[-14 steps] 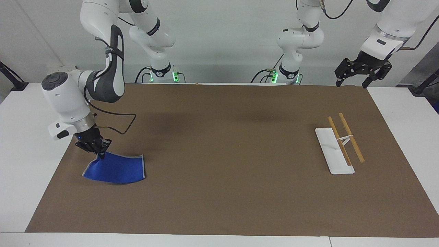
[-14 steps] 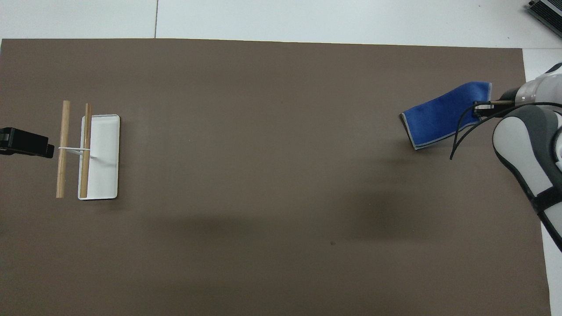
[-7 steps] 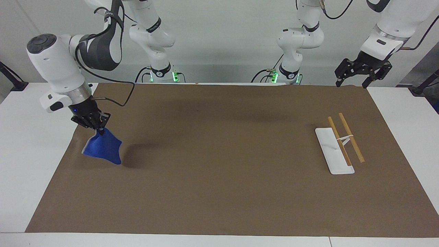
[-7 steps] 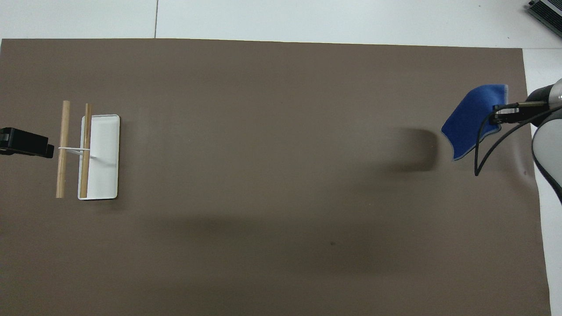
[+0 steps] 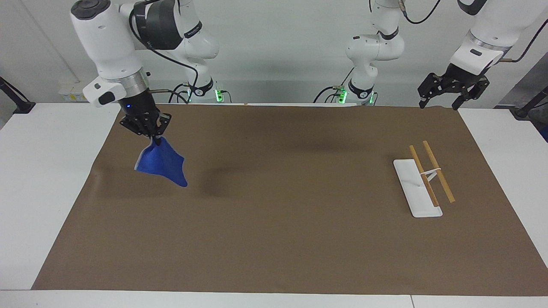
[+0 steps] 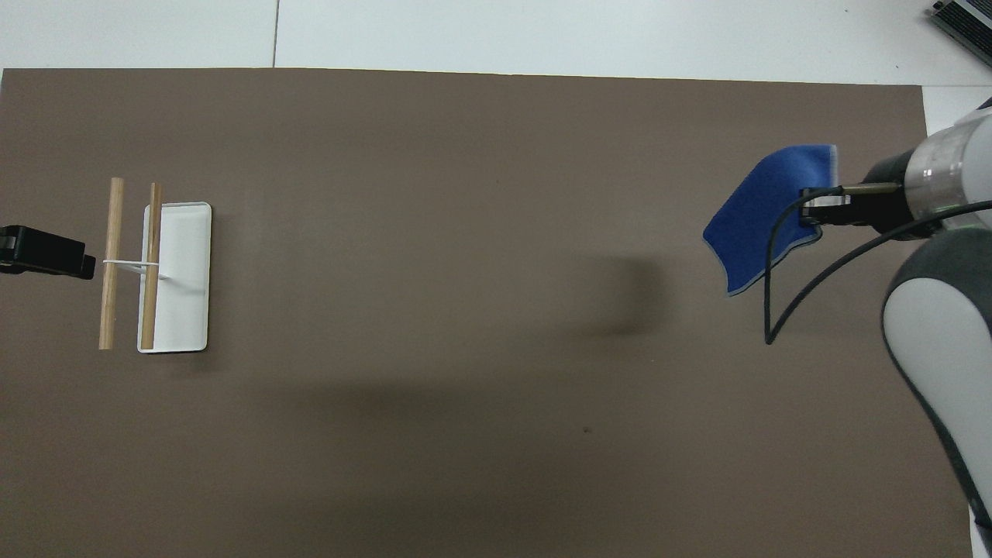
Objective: Right arm passes towel to left arm to hang
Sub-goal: 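Lift the blue towel with the right gripper toward the table center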
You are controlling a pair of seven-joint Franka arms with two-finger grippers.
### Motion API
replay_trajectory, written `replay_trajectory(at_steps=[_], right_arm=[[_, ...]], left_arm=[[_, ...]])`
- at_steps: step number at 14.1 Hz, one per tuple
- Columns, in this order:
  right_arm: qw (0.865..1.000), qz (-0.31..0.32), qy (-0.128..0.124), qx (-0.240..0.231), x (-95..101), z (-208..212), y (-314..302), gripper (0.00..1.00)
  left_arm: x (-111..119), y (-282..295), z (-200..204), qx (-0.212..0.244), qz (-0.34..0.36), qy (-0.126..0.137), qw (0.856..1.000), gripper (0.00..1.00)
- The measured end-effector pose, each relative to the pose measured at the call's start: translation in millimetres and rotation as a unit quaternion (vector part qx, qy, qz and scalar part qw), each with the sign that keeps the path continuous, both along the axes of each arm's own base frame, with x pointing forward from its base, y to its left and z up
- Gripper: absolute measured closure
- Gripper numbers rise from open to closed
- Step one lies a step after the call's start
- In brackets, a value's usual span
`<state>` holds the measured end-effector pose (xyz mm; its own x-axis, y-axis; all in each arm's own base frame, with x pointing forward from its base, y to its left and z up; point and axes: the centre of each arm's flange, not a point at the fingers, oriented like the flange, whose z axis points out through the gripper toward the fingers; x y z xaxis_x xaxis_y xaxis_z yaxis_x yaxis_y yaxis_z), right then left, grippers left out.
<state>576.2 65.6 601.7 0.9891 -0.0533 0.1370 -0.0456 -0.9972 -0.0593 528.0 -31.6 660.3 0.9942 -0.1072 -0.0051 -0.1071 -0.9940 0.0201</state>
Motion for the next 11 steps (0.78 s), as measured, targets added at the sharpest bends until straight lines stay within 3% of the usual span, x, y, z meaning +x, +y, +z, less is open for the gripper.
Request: replay_trajectory(at_steps=[4,7,11], right_arm=[[0.998,-0.037,0.015,0.045,-14.4,15.8,64.8,0.96],[0.998,-0.032,0.022,0.051,-31.2,19.2,120.1,0.96],[0.998,-0.002,0.061,0.034,-56.4,25.7,156.2,0.96]], left_arm=[[0.0,0.0,0.0,0.000,0.000,0.000,1.000,0.00],[0.0,0.0,0.0,0.000,0.000,0.000,1.000,0.00],[0.0,0.0,0.0,0.000,0.000,0.000,1.000,0.00]])
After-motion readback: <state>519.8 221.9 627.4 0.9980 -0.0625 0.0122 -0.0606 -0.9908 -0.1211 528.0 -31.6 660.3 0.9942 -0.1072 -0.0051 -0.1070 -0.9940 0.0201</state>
